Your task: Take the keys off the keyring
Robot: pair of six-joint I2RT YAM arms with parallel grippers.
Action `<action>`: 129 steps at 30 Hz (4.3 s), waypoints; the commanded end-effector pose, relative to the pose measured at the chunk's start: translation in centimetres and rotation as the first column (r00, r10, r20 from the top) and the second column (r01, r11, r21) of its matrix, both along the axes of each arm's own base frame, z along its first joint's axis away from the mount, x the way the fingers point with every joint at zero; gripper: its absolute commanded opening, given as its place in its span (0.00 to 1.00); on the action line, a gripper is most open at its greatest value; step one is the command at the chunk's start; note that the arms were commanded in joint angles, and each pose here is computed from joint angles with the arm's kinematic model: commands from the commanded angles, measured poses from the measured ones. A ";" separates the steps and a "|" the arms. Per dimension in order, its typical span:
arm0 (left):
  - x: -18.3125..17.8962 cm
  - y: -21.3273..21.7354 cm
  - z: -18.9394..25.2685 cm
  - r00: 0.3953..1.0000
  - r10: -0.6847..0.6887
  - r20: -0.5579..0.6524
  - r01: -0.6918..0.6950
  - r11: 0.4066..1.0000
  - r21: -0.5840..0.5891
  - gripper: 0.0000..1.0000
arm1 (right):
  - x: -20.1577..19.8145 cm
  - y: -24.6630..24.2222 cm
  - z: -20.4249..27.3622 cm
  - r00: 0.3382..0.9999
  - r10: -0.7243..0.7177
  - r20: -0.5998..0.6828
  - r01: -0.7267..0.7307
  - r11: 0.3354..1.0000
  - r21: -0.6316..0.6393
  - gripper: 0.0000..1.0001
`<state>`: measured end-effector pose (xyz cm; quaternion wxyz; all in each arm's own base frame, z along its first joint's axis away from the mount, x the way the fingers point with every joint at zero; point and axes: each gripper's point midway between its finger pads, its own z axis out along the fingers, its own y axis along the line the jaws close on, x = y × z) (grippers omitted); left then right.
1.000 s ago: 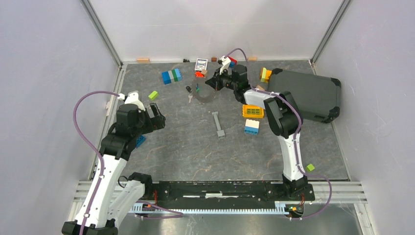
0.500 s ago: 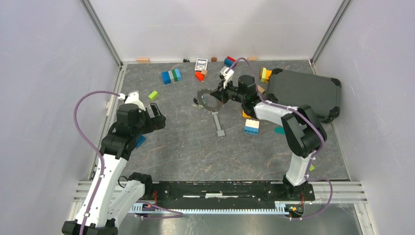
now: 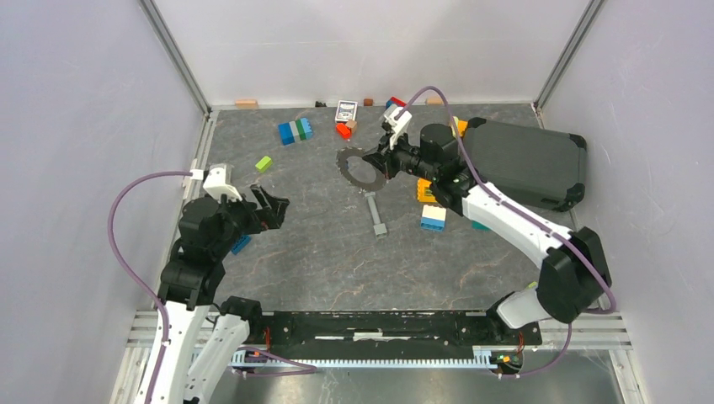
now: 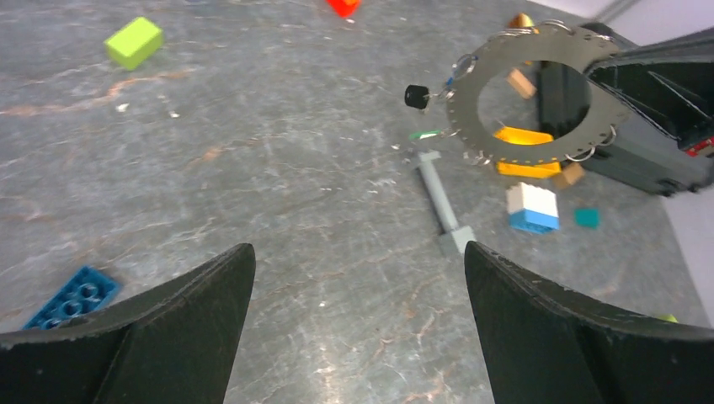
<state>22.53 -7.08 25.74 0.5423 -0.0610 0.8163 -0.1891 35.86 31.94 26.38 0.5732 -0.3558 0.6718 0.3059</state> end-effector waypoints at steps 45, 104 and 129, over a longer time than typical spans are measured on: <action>-4.7 -14.0 6.1 0.867 -0.429 0.253 0.492 0.662 -0.565 0.82 | -8.0 -9.7 4.4 0.688 0.266 -0.675 0.660 0.157 0.734 0.00; -2.9 -18.1 3.6 0.855 -0.487 0.180 0.512 0.732 -0.450 0.55 | -13.9 -6.5 5.5 0.687 0.379 -0.620 0.453 0.443 0.773 0.00; -2.5 -18.9 2.8 0.845 -0.505 0.179 0.526 0.718 -0.455 0.07 | -14.3 -5.9 4.6 0.686 0.377 -0.622 0.427 0.483 0.765 0.00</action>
